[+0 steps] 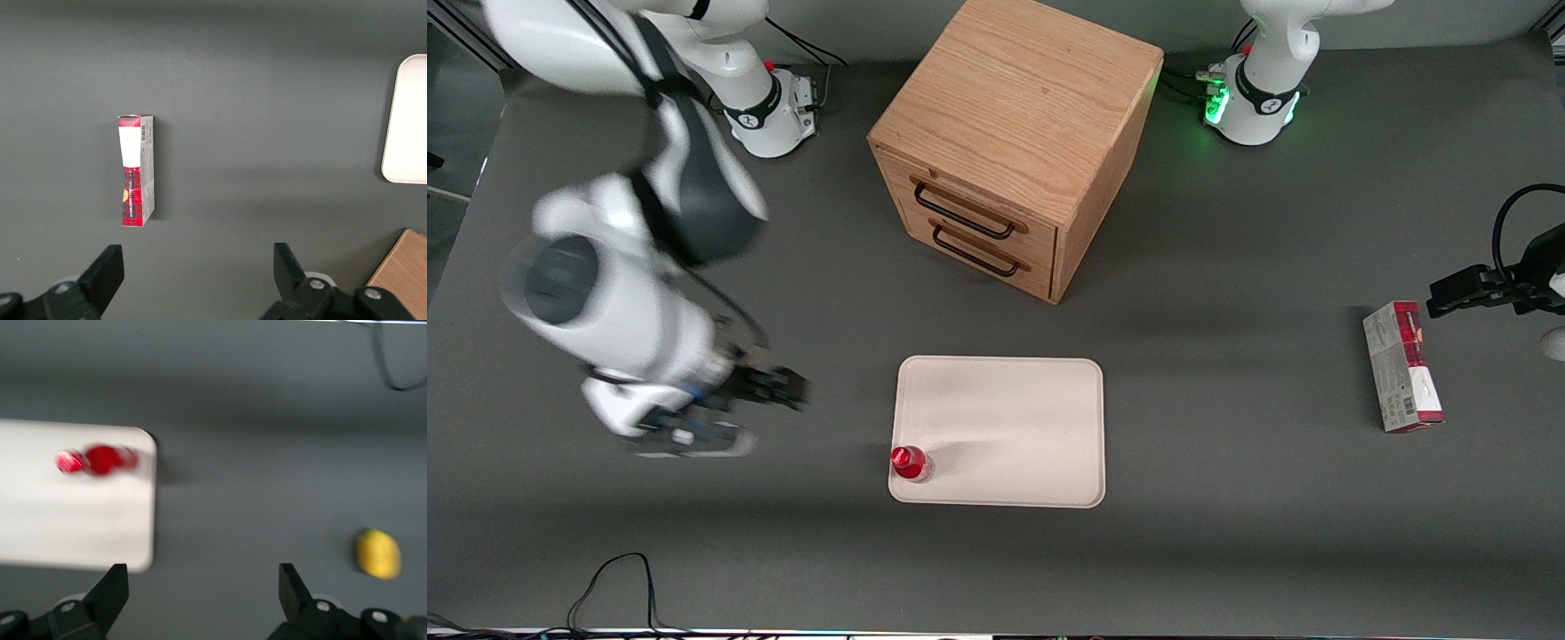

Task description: Place coke bottle on tray

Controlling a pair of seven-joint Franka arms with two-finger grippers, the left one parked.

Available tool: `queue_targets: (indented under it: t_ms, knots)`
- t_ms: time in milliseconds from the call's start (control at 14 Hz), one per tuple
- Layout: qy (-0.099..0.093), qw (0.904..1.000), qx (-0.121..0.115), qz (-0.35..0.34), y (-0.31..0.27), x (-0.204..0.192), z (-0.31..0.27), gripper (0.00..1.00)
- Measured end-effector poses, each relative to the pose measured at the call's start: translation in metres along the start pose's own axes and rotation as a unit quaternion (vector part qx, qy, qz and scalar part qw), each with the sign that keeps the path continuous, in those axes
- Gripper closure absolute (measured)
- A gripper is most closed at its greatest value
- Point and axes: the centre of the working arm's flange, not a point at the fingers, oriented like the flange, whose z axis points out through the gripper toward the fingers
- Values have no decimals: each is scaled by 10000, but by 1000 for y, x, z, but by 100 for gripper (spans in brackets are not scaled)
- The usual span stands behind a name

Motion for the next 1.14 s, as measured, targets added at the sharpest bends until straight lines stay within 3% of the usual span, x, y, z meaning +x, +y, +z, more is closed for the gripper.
queue_targets:
  t_ms: [143, 500, 1143]
  knots:
    - [-145, 9999, -7, -38, 64, -26, -41, 0]
    - [-101, 9987, 275, 407, 173, -95, -88, 0]
    - [-242, 9990, 299, 244, 158, -110, -76, 0]
